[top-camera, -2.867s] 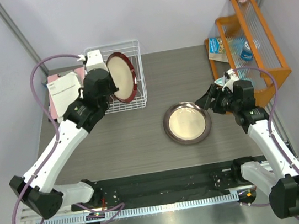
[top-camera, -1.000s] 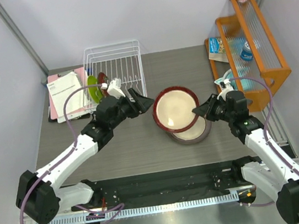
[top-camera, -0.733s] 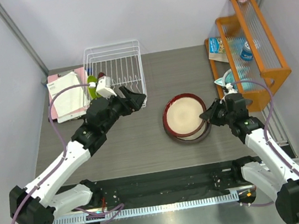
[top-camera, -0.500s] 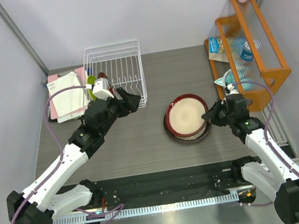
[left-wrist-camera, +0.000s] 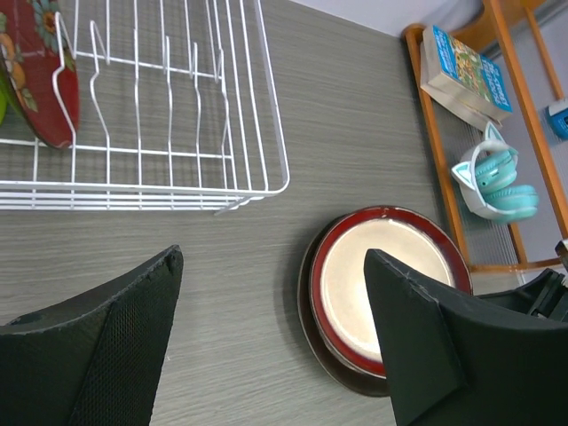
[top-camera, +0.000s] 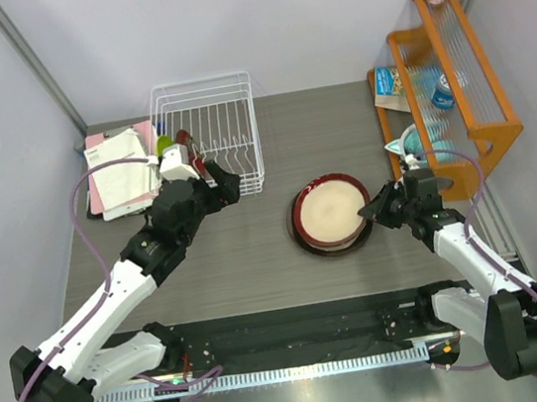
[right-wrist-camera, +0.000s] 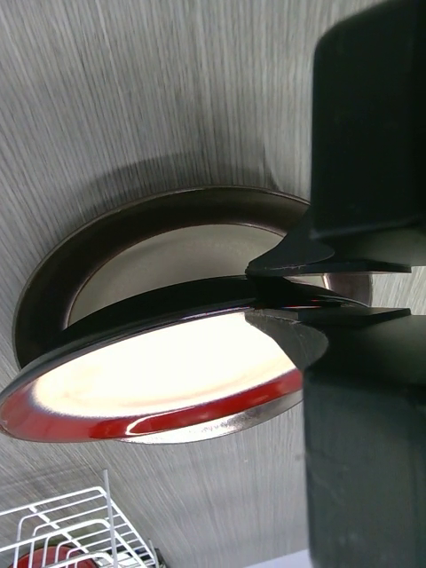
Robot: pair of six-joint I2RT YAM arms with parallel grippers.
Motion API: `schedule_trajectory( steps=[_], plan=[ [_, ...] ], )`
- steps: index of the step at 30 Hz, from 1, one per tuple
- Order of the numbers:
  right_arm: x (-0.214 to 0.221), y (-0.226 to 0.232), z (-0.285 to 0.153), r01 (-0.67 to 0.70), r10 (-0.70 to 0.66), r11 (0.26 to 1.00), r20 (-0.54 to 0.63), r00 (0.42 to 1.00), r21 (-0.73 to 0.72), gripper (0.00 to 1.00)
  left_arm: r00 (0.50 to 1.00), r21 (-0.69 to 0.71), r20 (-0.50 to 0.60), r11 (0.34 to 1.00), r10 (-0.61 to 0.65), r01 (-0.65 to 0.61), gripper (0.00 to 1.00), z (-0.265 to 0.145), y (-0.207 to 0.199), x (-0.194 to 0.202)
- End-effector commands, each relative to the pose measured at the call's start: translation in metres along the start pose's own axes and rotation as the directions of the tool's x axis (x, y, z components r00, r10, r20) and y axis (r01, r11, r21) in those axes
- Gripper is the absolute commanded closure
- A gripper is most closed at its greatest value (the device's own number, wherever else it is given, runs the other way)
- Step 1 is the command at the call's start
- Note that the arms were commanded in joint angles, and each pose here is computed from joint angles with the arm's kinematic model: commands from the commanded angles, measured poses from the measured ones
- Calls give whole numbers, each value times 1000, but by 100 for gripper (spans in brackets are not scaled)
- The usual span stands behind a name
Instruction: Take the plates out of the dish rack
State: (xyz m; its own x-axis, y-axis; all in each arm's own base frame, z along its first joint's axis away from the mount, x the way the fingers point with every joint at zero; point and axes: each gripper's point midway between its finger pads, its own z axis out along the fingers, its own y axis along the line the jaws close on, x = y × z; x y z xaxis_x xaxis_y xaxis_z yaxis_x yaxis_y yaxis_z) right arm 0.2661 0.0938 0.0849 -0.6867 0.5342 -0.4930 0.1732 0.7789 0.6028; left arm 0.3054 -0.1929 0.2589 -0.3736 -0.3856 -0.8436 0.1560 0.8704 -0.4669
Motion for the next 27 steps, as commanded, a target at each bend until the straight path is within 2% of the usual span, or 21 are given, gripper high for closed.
schedule_trajectory(
  steps=[1, 4, 7, 9, 11, 12, 14, 15, 18, 21, 25, 27],
  plan=[
    [-17, 29, 2, 15, -12, 994, 26, 1000, -112, 99, 998, -29, 61, 1000, 13, -11, 16, -6, 5, -17],
    [-11, 19, 6, 5, -6, 998, -10, 1000, -63, 98, 998, -33, 53, 999, 16, -14, 16, -4, 6, -14],
    [-8, 13, 8, 12, -13, 999, -27, 1000, -37, 85, 999, -35, 43, 999, 17, -15, 16, -2, 6, -11],
    [-6, 13, 8, 15, -17, 999, -38, 999, -37, 85, 999, -34, 33, 999, 18, -16, 16, 0, 6, -8],
    [-5, 10, 8, 19, -20, 1000, -44, 999, -23, 74, 999, -33, 29, 999, 19, -18, 16, 0, 6, -7],
    [-6, 8, 9, 20, -21, 1000, -39, 999, -16, 63, 999, -33, 29, 999, 19, -18, 16, 1, 6, -7],
    [-5, 7, 9, 25, -25, 1000, -44, 999, -8, 59, 999, -40, 27, 999, 22, -21, 15, 2, 7, -6],
    [-5, 5, 10, 26, -26, 1000, -43, 999, 0, 54, 999, -43, 28, 999, 25, -24, 15, 2, 7, -7],
    [-3, 3, 11, 35, -34, 999, -60, 998, 6, 53, 999, -63, 28, 997, 40, -38, 14, 3, 10, -8],
    [-4, 2, 11, 41, -40, 999, -60, 997, 11, 46, 998, -96, 41, 994, 57, -53, 13, 3, 16, -12],
    [-16, 4, 4, 87, -85, 995, -46, 995, 45, 29, 995, -165, 35, 982, 97, -90, 9, 4, 28, -14],
    [-23, -5, -1, 104, -102, 988, -24, 995, 112, 23, 992, -230, 45, 967, 120, -107, 6, 6, 38, -21]
  ],
)
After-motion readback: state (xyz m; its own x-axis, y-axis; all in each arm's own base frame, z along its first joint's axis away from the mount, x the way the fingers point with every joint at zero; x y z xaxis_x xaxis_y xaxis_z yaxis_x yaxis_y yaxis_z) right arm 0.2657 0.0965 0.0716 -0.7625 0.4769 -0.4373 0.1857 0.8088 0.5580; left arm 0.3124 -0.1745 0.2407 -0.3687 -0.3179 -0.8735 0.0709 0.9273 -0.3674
